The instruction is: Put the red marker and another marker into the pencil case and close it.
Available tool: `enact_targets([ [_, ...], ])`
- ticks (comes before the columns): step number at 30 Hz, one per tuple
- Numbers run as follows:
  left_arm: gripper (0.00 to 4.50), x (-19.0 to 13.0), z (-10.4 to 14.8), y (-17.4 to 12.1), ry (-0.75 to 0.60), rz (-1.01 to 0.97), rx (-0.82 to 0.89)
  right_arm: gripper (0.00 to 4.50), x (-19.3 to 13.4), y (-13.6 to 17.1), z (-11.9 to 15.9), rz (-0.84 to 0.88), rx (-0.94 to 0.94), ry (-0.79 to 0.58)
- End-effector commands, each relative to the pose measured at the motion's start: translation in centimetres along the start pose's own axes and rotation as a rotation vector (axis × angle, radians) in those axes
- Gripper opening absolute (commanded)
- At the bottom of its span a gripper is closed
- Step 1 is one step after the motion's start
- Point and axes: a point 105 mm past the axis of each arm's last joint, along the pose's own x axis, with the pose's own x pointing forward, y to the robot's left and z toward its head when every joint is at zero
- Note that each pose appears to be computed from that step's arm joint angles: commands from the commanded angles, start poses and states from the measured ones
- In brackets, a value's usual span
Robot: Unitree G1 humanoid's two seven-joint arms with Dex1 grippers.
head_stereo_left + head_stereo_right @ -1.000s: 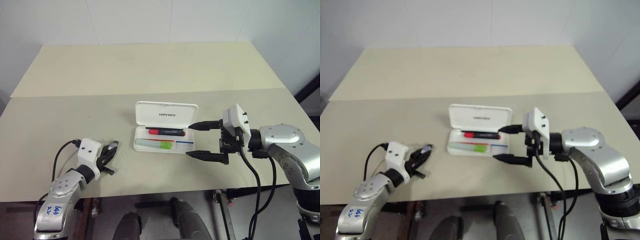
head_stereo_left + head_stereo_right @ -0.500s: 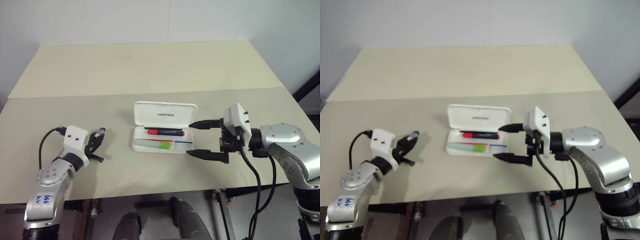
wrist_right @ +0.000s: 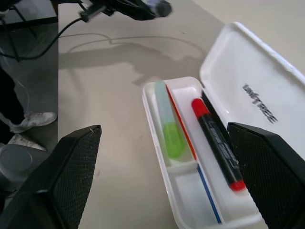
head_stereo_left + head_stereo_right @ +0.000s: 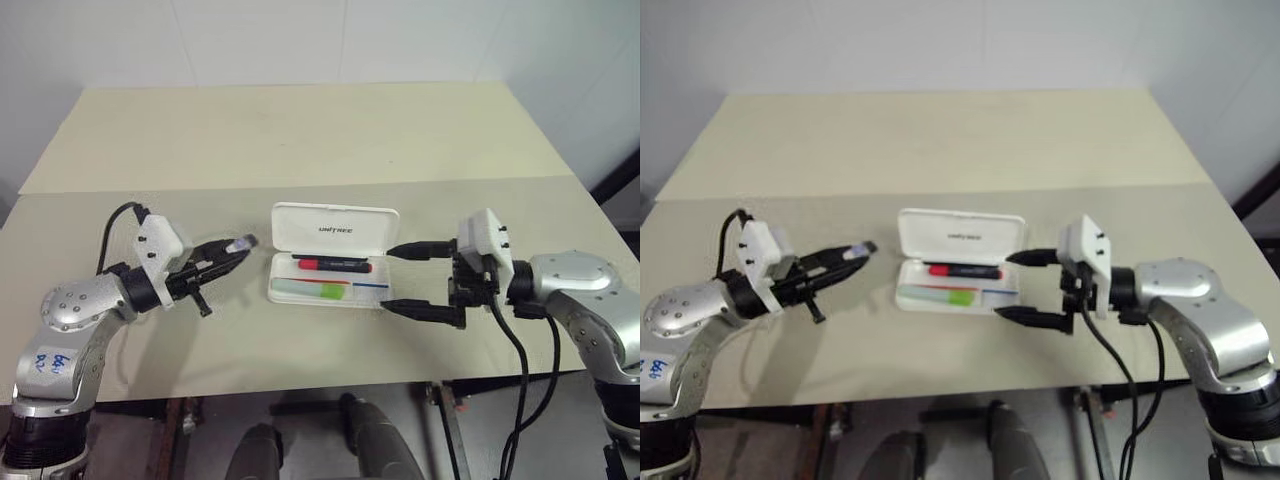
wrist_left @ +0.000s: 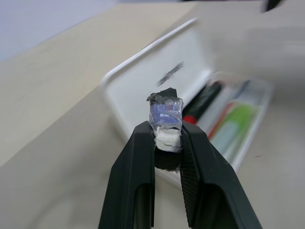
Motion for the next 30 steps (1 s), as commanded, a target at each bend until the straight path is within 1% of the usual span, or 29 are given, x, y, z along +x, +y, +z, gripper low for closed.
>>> enact_targets([
  [1,0.37,1.6,1.1,-0.3,-0.057,-0.132,0.052,4.5,-1.4,1.0,1.2,0.012,-0.058,-0.068],
  [3,0.37,3.0,1.4,-0.5,-0.093,-0.213,0.072,4.5,-2.2,1.5,0.8,-0.001,-0.048,-0.098],
  [5,0.37,3.8,1.6,-0.5,-0.117,-0.256,0.082,4.5,-2.7,1.7,0.5,-0.013,-0.038,-0.111],
  [8,0.37,5.8,1.4,-0.7,-0.154,-0.346,0.089,4.5,-3.8,2.2,-0.5,-0.052,-0.026,-0.125],
  [15,0.37,8.8,1.2,-2.4,-0.221,-0.524,0.095,4.5,-5.6,3.2,-3.0,-0.122,0.03,-0.066],
  [20,0.37,10.4,1.0,-3.3,-0.226,-0.592,0.115,4.5,-6.7,3.5,-4.3,-0.164,0.059,-0.043],
  [23,0.37,11.5,0.8,-3.4,-0.219,-0.593,0.126,4.5,-7.2,3.6,-4.8,-0.183,0.067,-0.039],
  [27,0.37,12.6,0.7,-3.6,-0.217,-0.594,0.136,4.5,-7.9,3.4,-4.8,-0.217,0.066,-0.057],
  [30,0.37,13.5,0.3,-3.8,-0.207,-0.591,0.139,4.5,-8.4,3.0,-4.4,-0.243,0.066,-0.097],
])
